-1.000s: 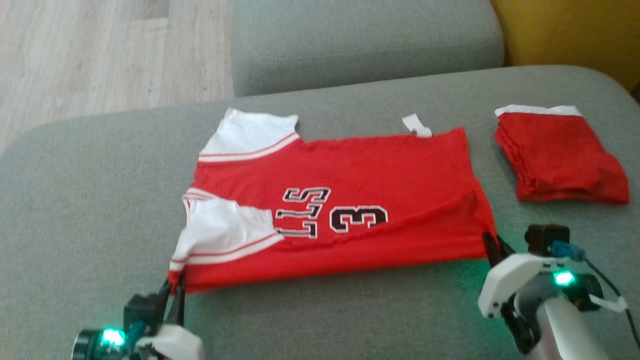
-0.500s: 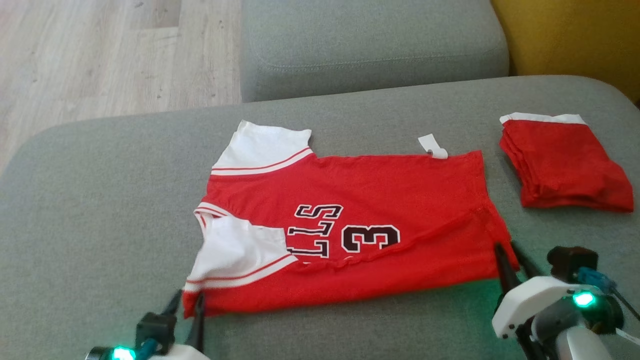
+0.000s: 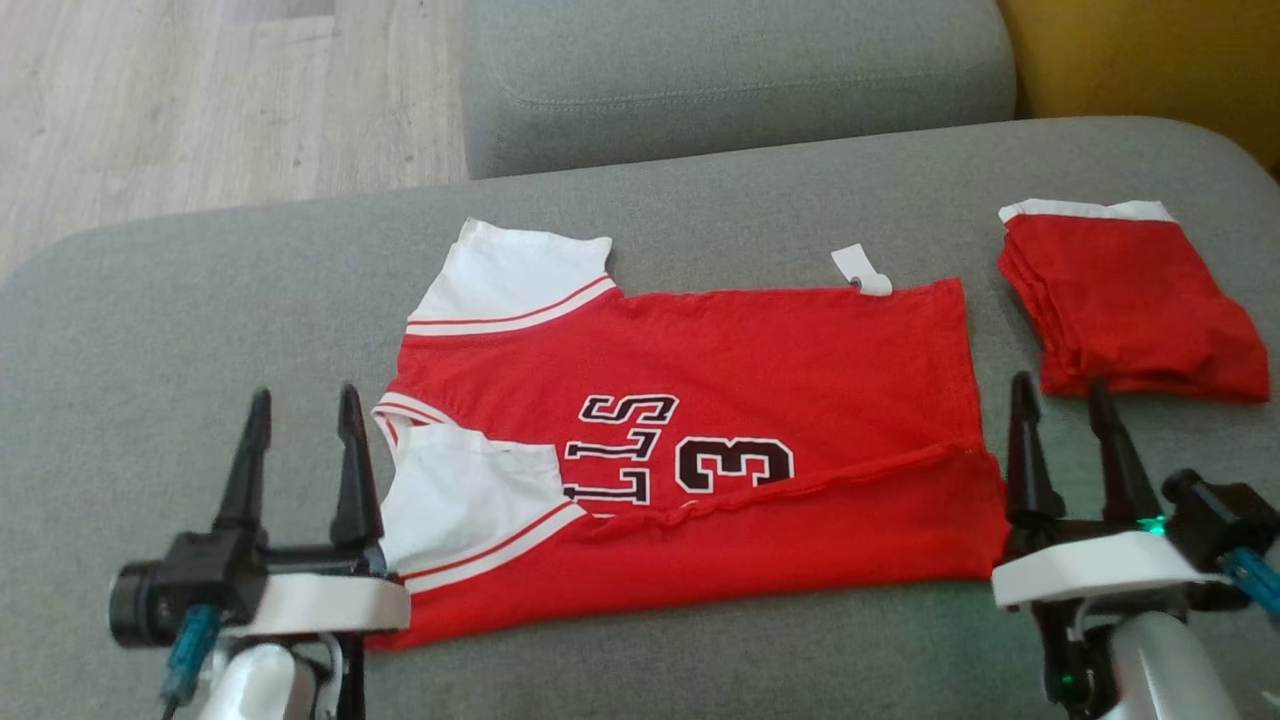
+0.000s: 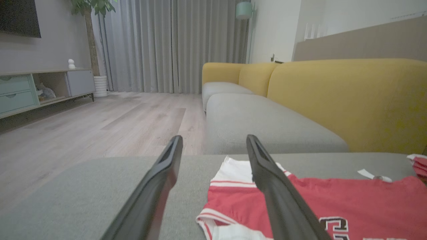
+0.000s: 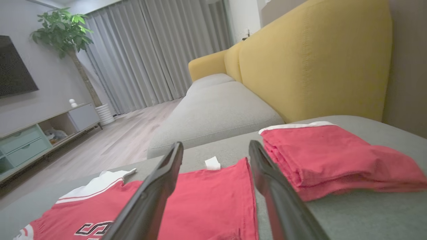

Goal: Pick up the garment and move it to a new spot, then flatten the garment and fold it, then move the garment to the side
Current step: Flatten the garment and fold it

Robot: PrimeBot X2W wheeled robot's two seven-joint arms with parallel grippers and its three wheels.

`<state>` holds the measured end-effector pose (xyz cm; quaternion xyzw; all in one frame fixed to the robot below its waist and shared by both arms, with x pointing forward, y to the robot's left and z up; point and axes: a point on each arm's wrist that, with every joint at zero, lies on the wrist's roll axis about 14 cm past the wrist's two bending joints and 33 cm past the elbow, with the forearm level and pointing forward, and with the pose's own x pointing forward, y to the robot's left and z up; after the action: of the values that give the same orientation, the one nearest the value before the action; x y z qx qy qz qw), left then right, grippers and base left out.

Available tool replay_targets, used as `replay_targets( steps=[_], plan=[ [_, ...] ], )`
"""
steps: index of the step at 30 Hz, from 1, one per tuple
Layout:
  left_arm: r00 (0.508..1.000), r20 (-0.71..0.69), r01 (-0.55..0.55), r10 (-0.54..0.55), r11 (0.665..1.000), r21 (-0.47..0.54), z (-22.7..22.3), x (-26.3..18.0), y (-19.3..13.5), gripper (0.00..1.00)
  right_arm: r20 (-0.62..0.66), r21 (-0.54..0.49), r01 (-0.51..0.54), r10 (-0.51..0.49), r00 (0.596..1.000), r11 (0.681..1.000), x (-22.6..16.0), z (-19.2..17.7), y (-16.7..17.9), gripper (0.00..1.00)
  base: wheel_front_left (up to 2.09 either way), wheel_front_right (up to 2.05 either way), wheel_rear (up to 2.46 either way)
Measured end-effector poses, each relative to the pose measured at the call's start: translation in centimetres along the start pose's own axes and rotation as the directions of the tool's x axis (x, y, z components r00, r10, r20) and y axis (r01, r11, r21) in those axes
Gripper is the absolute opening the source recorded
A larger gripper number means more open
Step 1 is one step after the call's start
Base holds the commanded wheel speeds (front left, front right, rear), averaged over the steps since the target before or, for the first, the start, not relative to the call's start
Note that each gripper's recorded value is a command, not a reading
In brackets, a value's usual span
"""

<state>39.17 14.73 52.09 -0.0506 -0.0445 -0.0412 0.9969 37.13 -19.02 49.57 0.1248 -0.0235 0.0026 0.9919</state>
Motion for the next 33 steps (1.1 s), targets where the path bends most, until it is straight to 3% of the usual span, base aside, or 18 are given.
replay_targets(
  steps=[10,15,20,25,33],
  plan=[
    [0.997,0.0,0.076,-0.076,0.997,0.013,-0.9,1.5,-1.2,1.0,0.041,-0.007,-0.01,0.01,0.999,1.0,1.7,1.2,0.2,1.0,0.0,0.0,0.0],
    [0.977,-0.035,0.212,-0.21,0.975,0.068,-1.9,5.9,-2.6,1.0,0.075,-0.012,-0.02,0.02,0.997,1.0,3.6,2.0,0.4,1.0,0.0,0.0,0.0],
    [0.952,-0.195,0.274,-0.238,0.942,0.192,-3.4,12.7,-1.1,1.0,0.071,-0.008,-0.019,0.02,0.997,1.0,5.5,1.6,0.2,1.0,0.0,0.0,0.0],
    [0.88,-0.417,0.359,-0.227,0.892,0.274,-7.6,17.1,-0.6,1.0,0.052,0.003,-0.018,0.018,0.998,1.0,6.8,0.5,-0.2,1.0,0.0,0.0,0.0],
    [0.667,-0.697,0.511,-0.264,0.843,0.17,-15.6,18.0,-2.6,1.0,0.077,-0.002,0.034,-0.034,0.996,0.999,7.5,1.1,-2.3,1.0,0.0,0.0,0.0]
  ],
)
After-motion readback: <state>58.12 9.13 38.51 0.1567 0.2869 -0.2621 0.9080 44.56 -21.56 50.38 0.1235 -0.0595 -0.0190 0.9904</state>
